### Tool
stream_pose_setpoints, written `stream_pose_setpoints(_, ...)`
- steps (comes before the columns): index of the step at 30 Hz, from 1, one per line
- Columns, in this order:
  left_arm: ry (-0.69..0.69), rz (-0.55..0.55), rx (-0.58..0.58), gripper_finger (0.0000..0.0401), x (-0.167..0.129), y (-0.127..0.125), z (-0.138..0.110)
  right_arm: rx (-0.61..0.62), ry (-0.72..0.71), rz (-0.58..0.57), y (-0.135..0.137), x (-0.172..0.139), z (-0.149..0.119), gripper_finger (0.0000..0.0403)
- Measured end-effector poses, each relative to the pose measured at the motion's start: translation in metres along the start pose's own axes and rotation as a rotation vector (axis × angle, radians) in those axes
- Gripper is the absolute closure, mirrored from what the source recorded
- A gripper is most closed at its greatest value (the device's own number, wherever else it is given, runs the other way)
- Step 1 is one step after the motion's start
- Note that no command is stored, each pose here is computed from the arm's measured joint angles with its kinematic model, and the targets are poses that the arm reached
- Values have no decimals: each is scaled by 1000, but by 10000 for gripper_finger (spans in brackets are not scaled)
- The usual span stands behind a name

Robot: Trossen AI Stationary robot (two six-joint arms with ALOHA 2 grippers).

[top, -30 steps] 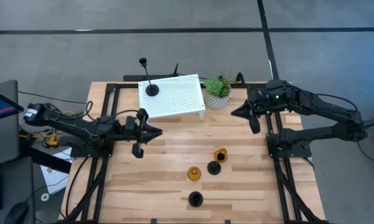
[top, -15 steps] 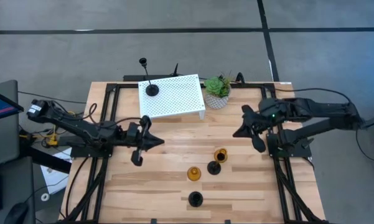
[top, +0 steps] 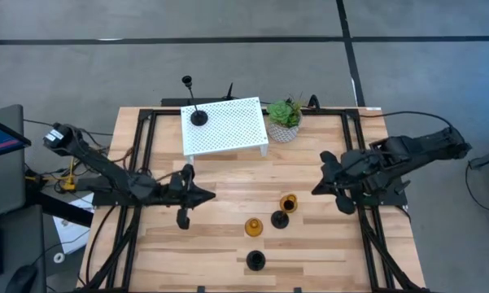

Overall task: Pick & Place candle stick holders
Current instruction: Put the top black candle holder on the shelf

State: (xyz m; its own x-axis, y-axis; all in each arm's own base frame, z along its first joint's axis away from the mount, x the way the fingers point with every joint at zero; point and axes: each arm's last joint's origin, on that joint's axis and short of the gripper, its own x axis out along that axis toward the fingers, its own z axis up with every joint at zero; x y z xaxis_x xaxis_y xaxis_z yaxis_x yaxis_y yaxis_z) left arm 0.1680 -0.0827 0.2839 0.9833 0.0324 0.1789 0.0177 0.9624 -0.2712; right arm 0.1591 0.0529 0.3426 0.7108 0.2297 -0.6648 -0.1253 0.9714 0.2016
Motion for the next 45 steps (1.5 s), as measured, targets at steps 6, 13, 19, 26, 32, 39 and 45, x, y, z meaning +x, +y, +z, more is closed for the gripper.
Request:
stream_pose_setpoints(6, 39, 24, -62, 397, 0, -13, -14, 0, -11, -25, 11, -1, -4, 403)
stream_pose_setpoints(13, 25, 6, -93, 397, -1, -23, -17, 19, 11, -49, 25, 10, -6, 403)
stream_pose_setpoints(19, 28, -2, -95, 397, -2, -24, -18, 41, 101, -71, 36, 43, -5, 403)
stream_pose_setpoints(26, 26, -5, -96, 397, -2, -25, -18, 75, 168, -177, 35, 75, -5, 403)
stream_pose_setpoints(32, 27, -6, -96, 397, -2, -25, -18, 81, 202, -217, 33, 87, -6, 403)
stream_pose_setpoints(39, 25, -7, -98, 397, -2, -25, -17, 8, 155, -261, 34, 83, -5, 403)
stream_pose_setpoints(45, 25, -7, -98, 397, -2, -25, -17, 13, 2, -211, 30, 58, -8, 403)
